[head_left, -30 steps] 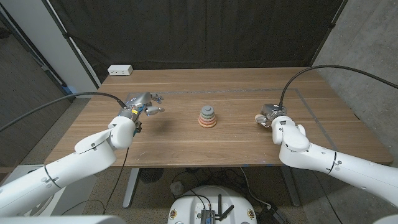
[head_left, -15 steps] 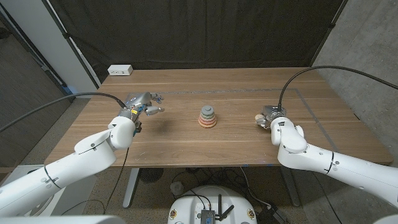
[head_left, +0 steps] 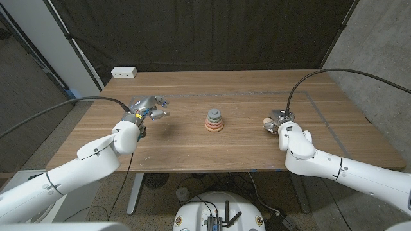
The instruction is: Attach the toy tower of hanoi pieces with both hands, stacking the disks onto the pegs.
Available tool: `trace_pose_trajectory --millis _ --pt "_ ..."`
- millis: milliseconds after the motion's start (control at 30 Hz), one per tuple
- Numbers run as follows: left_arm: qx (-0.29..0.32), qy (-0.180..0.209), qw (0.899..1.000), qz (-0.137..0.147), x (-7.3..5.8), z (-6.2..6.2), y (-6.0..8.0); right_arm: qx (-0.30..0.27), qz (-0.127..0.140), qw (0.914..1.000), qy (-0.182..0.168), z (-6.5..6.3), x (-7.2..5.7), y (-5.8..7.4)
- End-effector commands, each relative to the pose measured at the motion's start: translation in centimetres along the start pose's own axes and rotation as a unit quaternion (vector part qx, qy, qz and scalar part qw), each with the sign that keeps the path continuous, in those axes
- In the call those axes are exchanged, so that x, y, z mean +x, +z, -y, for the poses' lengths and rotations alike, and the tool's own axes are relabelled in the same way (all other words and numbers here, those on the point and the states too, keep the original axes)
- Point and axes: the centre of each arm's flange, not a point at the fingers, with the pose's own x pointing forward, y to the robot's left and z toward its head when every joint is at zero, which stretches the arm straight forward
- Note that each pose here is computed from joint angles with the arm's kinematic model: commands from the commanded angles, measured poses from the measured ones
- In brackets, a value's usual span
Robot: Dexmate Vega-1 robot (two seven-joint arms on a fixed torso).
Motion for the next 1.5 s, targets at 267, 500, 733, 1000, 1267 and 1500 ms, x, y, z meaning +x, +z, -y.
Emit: trace_pose_trajectory --millis 267,500,733,1000,1267,1500 --pt "-0.003 -0.002 1.000 -0.001 -0.1 -0.1 0.0 0.013 0.000 0.9996 0.023 -0.3 0.6 -0.2" --pt "-0.002 0.000 1.000 -0.002 -0.2 -0.2 0.0 0.024 0.012 0.9996 0.008 -0.1 0.9 -0.4" --pt "-0.001 0.001 1.000 -0.002 -0.3 -0.3 0.1 0.037 0.019 0.9991 0.005 0.2 1.2 -0.6" --pt "-0.004 0.005 1.000 -0.001 -0.3 -0.3 0.0 0.049 0.024 0.9985 0.000 0.6 1.2 -0.8" --pt "-0.005 0.006 1.000 -0.001 -0.2 -0.3 0.0 0.052 0.026 0.9983 -0.008 1.2 1.0 -0.9" --pt "-0.008 0.008 1.000 -0.001 -0.2 -0.2 0.0 0.056 0.031 0.9979 -0.013 1.9 0.5 -1.0"
